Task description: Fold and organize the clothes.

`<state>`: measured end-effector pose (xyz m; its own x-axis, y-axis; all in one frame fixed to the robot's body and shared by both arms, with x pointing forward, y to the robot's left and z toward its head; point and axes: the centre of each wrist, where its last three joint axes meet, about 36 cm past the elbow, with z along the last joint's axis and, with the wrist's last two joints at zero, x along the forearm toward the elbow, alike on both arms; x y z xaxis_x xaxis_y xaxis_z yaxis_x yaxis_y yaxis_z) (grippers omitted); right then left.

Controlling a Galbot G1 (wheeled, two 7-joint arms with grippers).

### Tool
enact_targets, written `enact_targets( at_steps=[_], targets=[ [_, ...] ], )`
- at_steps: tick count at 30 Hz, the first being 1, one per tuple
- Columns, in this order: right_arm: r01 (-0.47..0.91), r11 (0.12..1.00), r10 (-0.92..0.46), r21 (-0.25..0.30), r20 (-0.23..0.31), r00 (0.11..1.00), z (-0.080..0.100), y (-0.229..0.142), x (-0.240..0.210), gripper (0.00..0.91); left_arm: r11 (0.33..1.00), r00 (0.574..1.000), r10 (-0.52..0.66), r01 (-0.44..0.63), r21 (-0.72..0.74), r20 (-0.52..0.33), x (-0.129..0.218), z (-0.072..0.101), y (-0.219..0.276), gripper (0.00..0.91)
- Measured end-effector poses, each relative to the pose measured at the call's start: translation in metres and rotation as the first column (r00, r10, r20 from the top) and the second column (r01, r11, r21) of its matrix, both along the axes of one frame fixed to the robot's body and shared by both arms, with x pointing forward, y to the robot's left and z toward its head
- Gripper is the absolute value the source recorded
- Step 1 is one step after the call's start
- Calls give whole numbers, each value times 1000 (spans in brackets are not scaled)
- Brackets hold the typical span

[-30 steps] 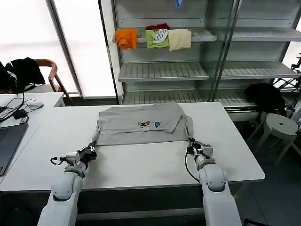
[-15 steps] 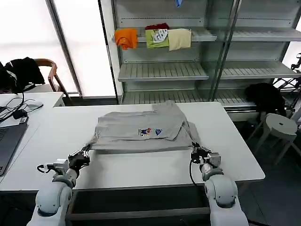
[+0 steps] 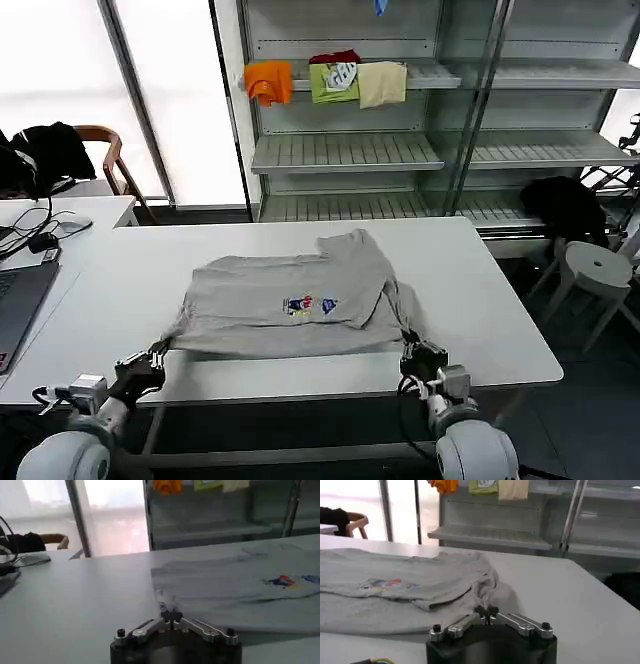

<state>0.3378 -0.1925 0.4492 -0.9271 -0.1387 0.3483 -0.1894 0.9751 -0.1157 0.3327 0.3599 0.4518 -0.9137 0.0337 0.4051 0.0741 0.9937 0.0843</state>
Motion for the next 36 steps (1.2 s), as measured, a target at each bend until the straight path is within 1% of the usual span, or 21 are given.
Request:
enact_targets(
  at_steps=[5,6,7,10,14,16,21,23,26,31,34,36],
  targets=[
    [-3,1000,3,-22,-16,1000,-3,2,-9,0,1000,999,9,-8,21,-35,-12,-1,0,10],
    [-5,1000,4,-25,-18,1000,-3,2,-10,71,1000,999,11,-10,24,-42,-14,-2,0,60],
    [-6,1000,5,-30,-21,1000,-4,3,-11,907,999,999,14,-12,30,-50,-16,-3,0,907],
    [-2,999,1,-37,-22,1000,-3,3,-14,907,999,998,19,-17,41,-61,-21,-4,-2,907],
    [17,999,-17,-39,-3,1000,2,3,-16,907,998,997,37,-33,51,-71,-27,-5,-5,907],
    [25,999,-25,-39,14,1000,6,2,-16,907,997,997,50,-46,54,-67,-30,-4,-6,907],
    [30,999,-28,-40,70,997,18,0,-16,907,995,997,77,-75,65,-25,-32,5,-10,907],
    [28,999,-25,-38,84,996,22,0,-13,907,994,996,86,-85,71,-12,-31,7,-13,907],
    [26,999,-23,-23,114,993,29,0,-5,907,993,996,93,-94,68,9,-28,9,-15,907],
    [19,999,-22,26,152,988,36,5,30,907,995,994,89,-91,29,68,-10,16,-19,907],
    [13,998,-23,61,167,986,37,9,66,907,997,992,76,-76,-7,96,9,19,-20,907],
    [14,997,-26,78,165,986,36,11,93,907,998,992,62,-59,-27,113,26,22,-20,907]
  ],
)
